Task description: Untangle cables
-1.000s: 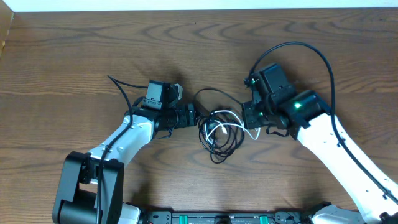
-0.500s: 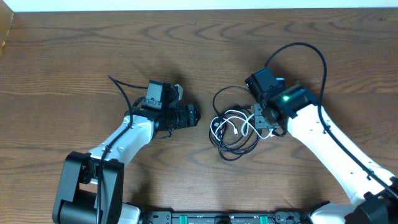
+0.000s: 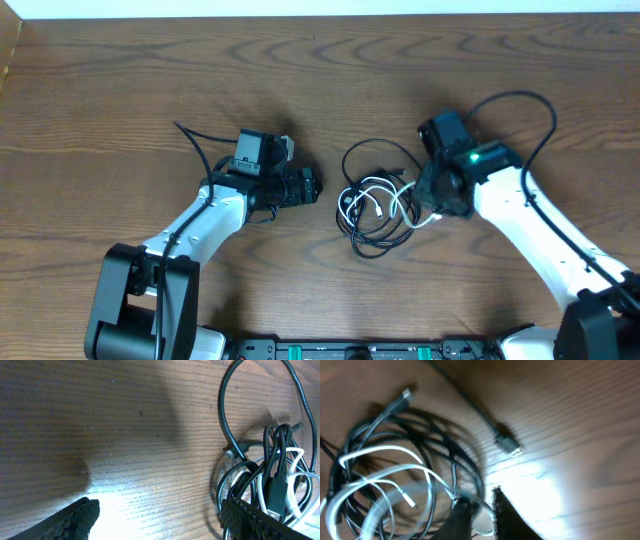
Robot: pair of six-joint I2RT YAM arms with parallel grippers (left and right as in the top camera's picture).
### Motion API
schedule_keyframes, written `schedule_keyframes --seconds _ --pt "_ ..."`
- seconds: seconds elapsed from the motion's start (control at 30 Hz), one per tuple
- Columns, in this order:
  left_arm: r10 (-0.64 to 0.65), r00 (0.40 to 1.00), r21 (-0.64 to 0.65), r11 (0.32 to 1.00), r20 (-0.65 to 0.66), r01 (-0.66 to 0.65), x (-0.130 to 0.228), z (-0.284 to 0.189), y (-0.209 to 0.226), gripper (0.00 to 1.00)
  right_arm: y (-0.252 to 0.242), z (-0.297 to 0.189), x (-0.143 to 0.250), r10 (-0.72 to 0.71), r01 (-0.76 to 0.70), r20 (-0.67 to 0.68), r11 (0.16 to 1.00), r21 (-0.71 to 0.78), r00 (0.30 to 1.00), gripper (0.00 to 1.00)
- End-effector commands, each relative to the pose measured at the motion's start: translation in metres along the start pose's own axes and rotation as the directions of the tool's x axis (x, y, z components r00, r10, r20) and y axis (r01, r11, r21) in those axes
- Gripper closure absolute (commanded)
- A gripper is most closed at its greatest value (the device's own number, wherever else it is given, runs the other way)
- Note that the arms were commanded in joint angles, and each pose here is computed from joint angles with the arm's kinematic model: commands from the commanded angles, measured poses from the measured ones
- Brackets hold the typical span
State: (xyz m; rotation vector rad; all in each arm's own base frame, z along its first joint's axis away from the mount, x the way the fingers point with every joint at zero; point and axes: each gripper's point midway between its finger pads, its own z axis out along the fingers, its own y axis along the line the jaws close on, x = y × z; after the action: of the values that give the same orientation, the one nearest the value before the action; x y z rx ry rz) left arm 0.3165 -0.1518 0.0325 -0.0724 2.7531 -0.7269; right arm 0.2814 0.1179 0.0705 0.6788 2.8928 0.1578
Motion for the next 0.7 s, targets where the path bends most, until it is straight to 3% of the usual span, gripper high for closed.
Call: schedule_keyframes --seconds 0.0,0.23,0.37,0.5,0.67 --pt "0.023 1.0 0.013 1.0 0.009 -0.024 -0.002 -0.003 -0.005 0.16 0.018 0.02 0.035 -0.012 -0.001 -0.123 0.994 -0.109 0.992 0.9" --pt "0.023 1.0 0.013 1.0 0.008 -0.023 -0.002 -0.003 -0.005 0.15 0.016 0.057 0.051 -0.023 0.007 -0.091 0.985 -0.175 0.996 0.88" --pt "0.023 1.0 0.013 1.0 0.009 -0.023 -0.002 -0.003 -0.005 0.15 -0.006 0.073 0.051 -0.014 0.01 -0.037 0.994 -0.111 0.999 0.88" --pt "0.023 1.0 0.013 1.0 0.009 -0.023 -0.002 -0.003 -0.005 0.16 -0.025 0.079 0.027 -0.11 0.111 0.106 0.994 -0.009 0.988 0.87" --pt "0.023 1.0 0.013 1.0 0.008 -0.023 -0.002 -0.003 -0.005 0.15 -0.035 0.086 -0.01 -0.118 0.109 0.229 0.993 0.053 0.966 0.88"
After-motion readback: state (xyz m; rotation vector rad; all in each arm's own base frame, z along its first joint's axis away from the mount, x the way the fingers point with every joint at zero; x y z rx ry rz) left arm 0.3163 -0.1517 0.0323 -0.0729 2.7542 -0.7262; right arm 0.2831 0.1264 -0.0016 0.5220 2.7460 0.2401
